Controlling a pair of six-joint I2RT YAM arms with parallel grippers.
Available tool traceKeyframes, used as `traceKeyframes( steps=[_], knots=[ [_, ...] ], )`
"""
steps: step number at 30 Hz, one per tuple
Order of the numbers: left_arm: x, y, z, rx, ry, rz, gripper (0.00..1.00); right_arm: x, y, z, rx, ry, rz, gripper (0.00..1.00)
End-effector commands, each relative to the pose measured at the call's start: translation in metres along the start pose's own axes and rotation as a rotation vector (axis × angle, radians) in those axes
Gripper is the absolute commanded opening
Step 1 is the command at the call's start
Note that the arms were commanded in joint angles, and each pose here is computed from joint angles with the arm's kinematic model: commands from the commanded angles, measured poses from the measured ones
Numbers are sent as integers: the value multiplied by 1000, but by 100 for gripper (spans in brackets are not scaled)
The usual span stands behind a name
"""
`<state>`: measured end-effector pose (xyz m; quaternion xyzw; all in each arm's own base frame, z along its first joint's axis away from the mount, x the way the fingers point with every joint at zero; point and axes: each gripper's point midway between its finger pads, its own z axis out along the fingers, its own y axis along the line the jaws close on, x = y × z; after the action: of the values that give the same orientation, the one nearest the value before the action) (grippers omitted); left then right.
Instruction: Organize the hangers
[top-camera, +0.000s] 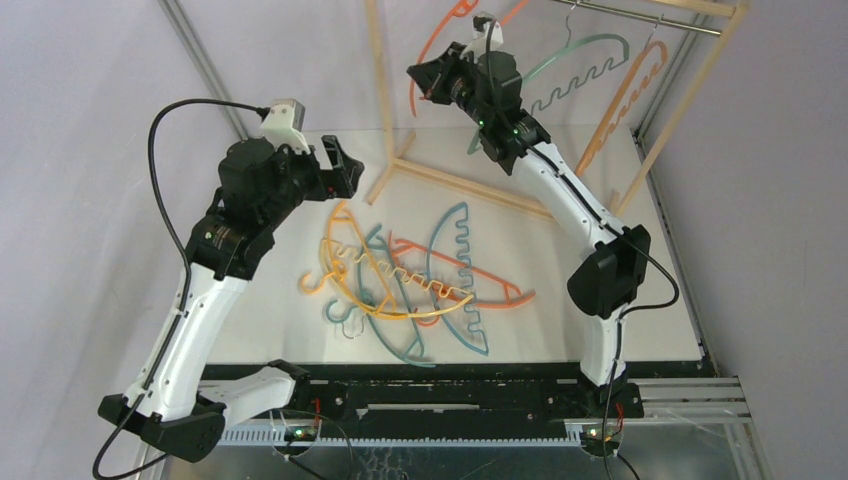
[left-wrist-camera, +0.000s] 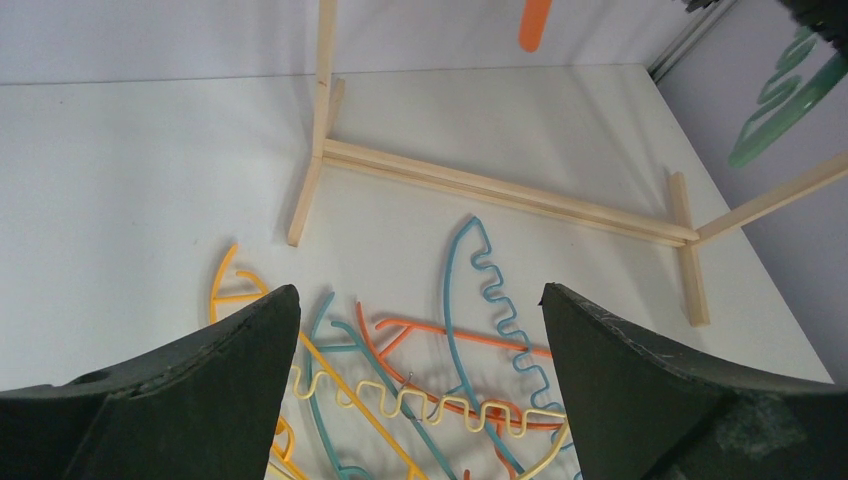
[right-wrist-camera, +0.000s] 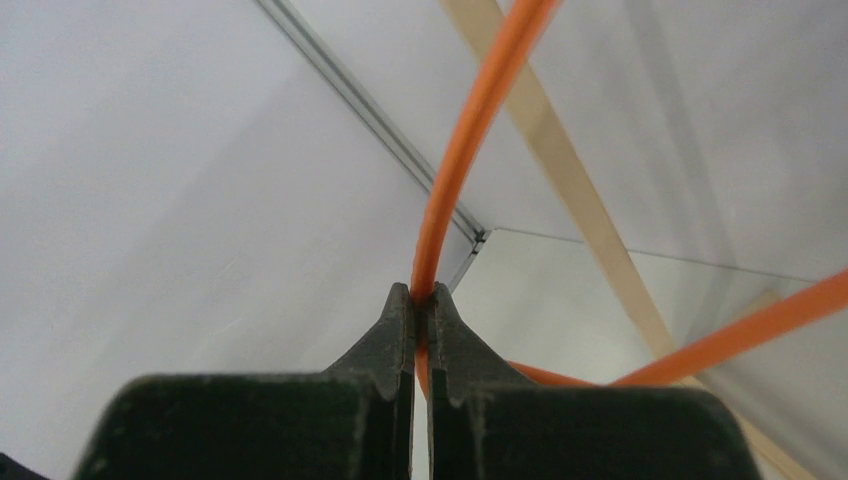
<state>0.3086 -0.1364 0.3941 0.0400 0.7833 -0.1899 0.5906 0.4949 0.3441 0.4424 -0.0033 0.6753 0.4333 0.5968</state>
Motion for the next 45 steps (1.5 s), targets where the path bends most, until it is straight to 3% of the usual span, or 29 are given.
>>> traceKeyframes(
  steps=[1, 12, 22, 30, 37, 45],
  knots=[
    [-16, -3, -2, 17, -66, 2, 94, -7, -18, -10, 50, -29, -2, 0],
    [-14, -6, 11, 34, -50, -1, 94, 1, -33, -20, 70, -13, -51, 0],
    [-16, -5, 19, 34, -44, 4, 94, -19, 7, -23, -41, -29, -198, 0],
    [-16, -6, 29, 42, -36, 2, 94, -3, 49, -35, -122, 1, -301, 0],
    [-14, -7, 35, 49, -24, 4, 94, 8, 51, -37, -128, 29, -317, 0],
    [-10, -5, 35, 47, -17, 3, 94, -22, 63, -41, -169, -32, -285, 0]
  ],
)
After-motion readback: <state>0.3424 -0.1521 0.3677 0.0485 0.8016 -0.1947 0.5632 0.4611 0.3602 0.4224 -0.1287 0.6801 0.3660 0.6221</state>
